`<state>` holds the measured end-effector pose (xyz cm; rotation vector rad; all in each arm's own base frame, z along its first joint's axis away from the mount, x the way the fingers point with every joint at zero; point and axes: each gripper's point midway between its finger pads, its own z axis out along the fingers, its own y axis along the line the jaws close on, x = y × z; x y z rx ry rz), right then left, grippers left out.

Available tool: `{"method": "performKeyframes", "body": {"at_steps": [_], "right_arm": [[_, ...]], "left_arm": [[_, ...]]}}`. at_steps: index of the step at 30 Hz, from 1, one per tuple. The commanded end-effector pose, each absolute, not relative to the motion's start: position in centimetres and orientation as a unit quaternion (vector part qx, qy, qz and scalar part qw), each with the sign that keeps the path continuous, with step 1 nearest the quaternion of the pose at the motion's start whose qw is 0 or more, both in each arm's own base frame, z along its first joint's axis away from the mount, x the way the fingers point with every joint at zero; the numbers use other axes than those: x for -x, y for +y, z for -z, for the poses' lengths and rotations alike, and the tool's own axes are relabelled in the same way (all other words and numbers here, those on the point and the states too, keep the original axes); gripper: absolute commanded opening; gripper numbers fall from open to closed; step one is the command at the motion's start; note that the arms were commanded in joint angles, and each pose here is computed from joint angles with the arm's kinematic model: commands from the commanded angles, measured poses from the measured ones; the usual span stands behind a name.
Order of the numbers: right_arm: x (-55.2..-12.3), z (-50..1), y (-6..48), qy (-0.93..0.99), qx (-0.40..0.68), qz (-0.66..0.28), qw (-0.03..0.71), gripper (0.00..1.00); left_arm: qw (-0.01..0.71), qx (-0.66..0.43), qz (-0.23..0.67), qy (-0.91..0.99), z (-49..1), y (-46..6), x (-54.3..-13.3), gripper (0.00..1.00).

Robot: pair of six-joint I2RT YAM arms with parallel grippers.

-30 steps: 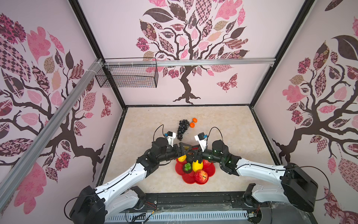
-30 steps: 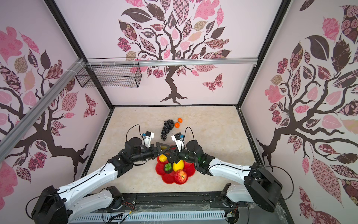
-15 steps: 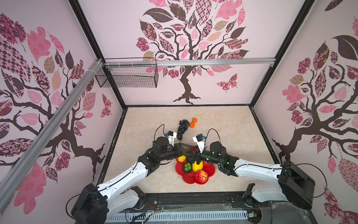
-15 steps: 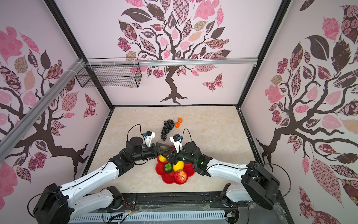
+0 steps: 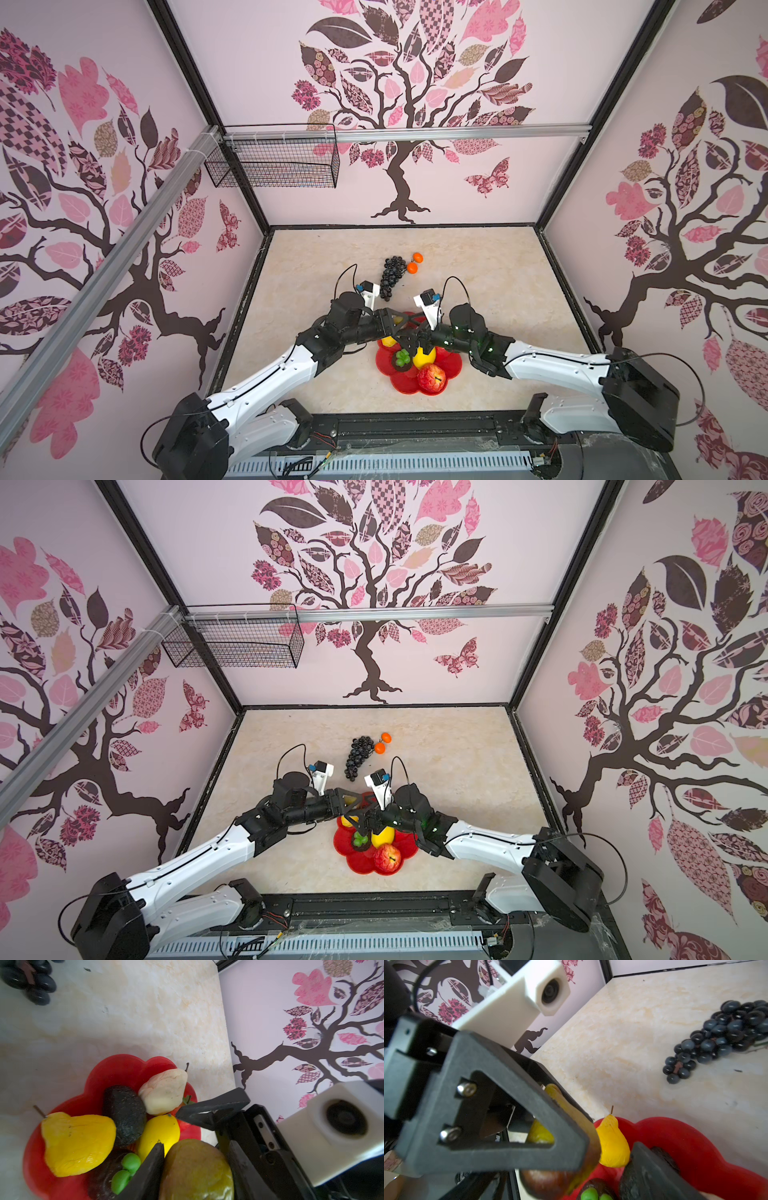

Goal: Arrange fruit in a fruit bowl
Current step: Place the fruit in the fruit bowl.

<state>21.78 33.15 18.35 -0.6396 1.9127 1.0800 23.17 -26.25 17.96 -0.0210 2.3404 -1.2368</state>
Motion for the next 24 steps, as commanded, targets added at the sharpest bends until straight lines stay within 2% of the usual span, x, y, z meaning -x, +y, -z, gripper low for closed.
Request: {"method": "performKeyframes", "body": {"at_steps": [1, 9, 13, 24], "right_arm": [[-21.7, -18.8, 30.5, 0.775, 0.265, -0.369, 0.439, 0.99], [-22.4, -17.7, 23.9, 0.807, 0.202, -0.264, 0.488, 1.0], [-21.6, -17.8, 23.1, 0.798, 0.18, -0.29, 0.497, 1.0], [-21.0, -17.9, 22.2, 0.789, 0.148, -0.318, 0.504, 1.0]], "left_arm": [[0.289, -0.03, 0.391, 0.873, -18.7, -24.6, -23.6, 0.48], [0.302, -0.099, 0.272, 0.908, -16.3, -23.3, -23.9, 0.47], [0.312, -0.15, 0.233, 0.909, -15.9, -25.7, -24.7, 0.48], [0.293, -0.193, 0.175, 0.92, -12.5, -29.8, -28.7, 0.47]]}}
